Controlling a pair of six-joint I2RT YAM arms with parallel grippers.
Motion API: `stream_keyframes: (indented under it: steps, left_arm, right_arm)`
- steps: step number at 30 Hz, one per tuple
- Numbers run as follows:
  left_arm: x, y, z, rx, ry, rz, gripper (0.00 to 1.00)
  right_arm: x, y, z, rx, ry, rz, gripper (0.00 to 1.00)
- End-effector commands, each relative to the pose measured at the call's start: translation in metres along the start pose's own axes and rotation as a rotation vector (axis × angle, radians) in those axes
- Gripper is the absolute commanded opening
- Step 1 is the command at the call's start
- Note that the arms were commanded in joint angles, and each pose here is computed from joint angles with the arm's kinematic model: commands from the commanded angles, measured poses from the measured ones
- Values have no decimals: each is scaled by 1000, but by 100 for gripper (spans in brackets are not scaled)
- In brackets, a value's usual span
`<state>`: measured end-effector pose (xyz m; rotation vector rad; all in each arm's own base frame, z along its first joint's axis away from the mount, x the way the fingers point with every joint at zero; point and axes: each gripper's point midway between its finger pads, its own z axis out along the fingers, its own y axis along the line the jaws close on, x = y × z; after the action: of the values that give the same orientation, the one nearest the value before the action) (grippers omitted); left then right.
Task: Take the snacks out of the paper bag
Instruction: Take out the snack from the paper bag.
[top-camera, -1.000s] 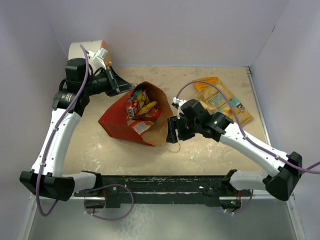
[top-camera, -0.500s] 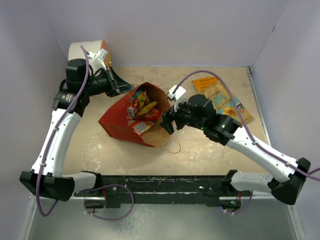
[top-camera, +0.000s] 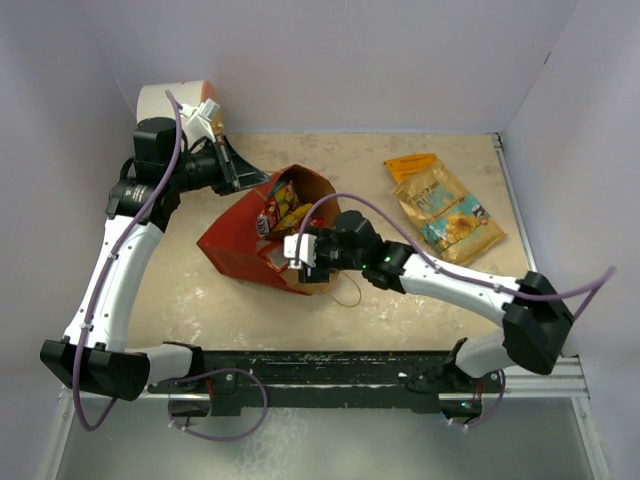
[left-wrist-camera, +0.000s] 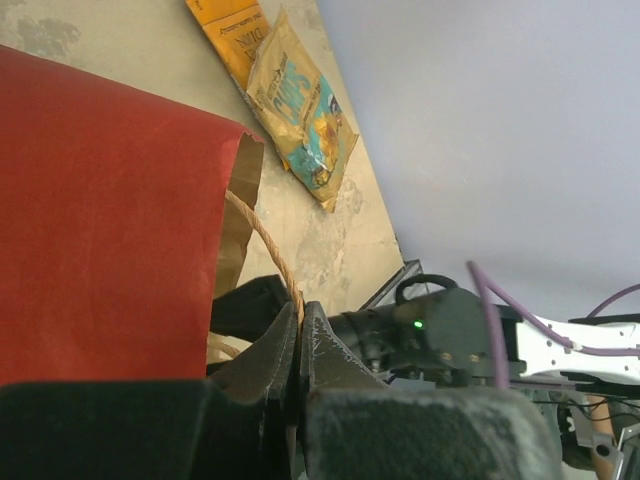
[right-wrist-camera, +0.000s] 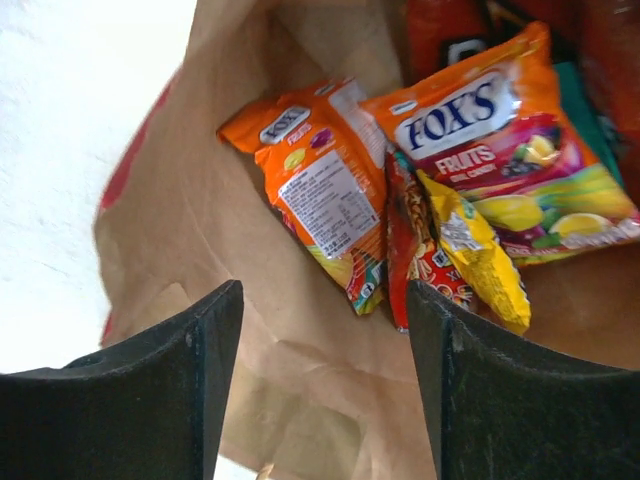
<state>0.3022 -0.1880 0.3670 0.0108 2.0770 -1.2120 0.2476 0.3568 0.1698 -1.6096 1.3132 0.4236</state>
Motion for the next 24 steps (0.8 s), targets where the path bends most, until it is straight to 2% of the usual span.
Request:
stream_keyframes:
  steps: [1,5,11,16,20,22,24]
  left_arm:
    - [-6,-22,-13,48,-31,109,0]
    - [-3,-20,-15,34,-18,117,0]
    - [-1,-18,-15,25,1,130,0]
    - [1,-15,-15,10,14,127,0]
    - [4,-13,-15,5,26,109,0]
    - [3,-13,-15,2,25,99,0]
    - [3,-11,-14,-8,24,91,0]
  right_arm:
    - [-4,-25,25,51,-65,-179,66]
    - [15,-43,40,103,-59,-130,65]
    - [33,-51,60,82,-32,-120,64]
    - [47,-53,79,87,-27,-92,59]
    - [52,-62,93,137,-33,-44,50]
    - [54,-70,97,185,-36,-13,39]
    - [56,-72,100,187,-20,10,23]
